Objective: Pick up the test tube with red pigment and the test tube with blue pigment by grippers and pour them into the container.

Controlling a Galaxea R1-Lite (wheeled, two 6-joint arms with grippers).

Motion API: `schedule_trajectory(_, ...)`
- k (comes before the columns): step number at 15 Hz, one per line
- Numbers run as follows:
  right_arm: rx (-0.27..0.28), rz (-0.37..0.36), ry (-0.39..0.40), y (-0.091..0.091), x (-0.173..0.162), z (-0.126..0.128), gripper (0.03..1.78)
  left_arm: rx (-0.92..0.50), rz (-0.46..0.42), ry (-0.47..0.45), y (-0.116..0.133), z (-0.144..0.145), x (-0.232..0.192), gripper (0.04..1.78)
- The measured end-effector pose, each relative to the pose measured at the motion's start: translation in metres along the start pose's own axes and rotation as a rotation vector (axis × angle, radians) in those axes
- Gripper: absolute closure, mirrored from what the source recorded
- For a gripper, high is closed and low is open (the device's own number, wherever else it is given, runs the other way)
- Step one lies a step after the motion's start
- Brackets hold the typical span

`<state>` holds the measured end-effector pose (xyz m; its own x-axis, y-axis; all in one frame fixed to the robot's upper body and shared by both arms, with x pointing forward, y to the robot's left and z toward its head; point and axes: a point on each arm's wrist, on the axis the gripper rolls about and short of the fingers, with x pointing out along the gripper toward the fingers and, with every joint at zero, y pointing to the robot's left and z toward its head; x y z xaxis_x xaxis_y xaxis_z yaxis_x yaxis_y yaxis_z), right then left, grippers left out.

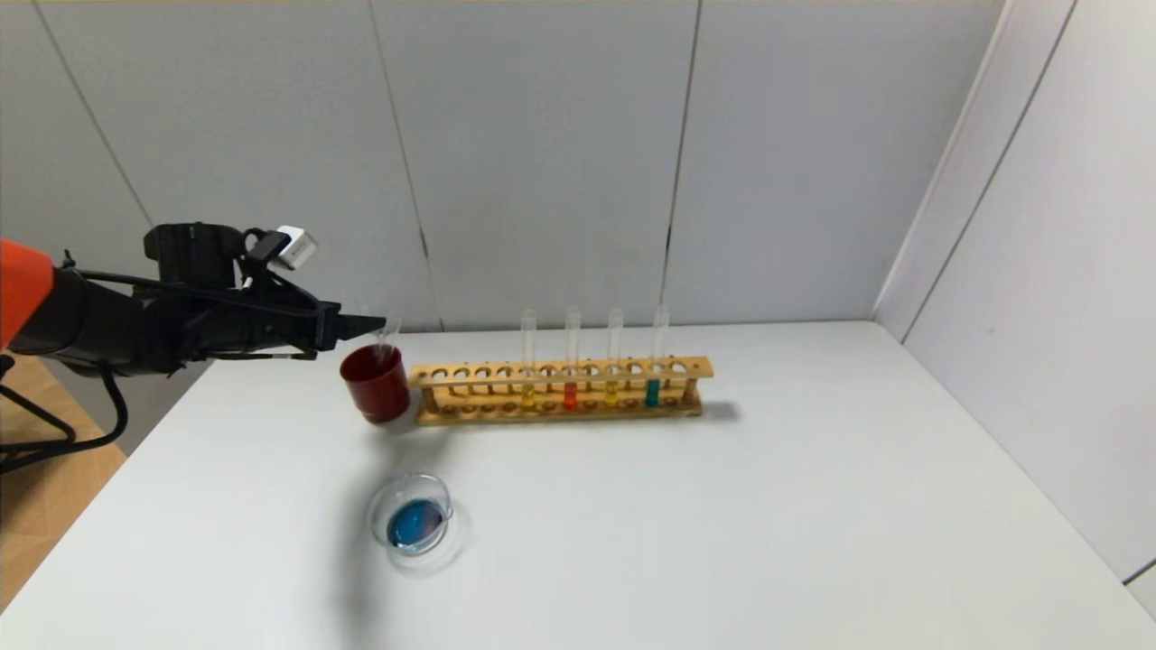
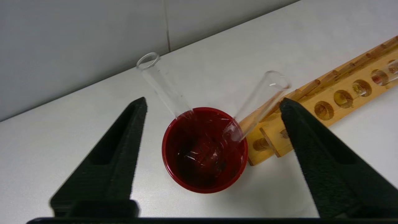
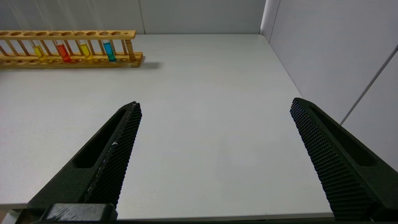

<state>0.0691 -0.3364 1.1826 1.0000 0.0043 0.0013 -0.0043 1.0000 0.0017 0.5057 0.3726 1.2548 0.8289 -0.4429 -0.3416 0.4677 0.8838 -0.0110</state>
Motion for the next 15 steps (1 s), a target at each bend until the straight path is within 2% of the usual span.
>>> schedule_trajectory(3,0.0,0.0,0.0,0.0,0.0,0.0,0.06,0.03,0.011,-0.047,-0.005,0.019,-0.014,0.08)
schedule_trajectory(7,0.0,0.0,0.0,0.0,0.0,0.0,0.06,0.108,0.049,-0.173,-0.017,0.069,-0.051,0.07)
schedule_trajectory(12,0.0,0.0,0.0,0.0,0.0,0.0,0.06,0.173,0.173,-0.286,-0.054,0.124,-0.128,0.07)
schedule_trajectory(15,0.0,0.0,0.0,0.0,0.0,0.0,0.06,0.158,0.318,-0.289,-0.088,0.138,-0.191,0.07)
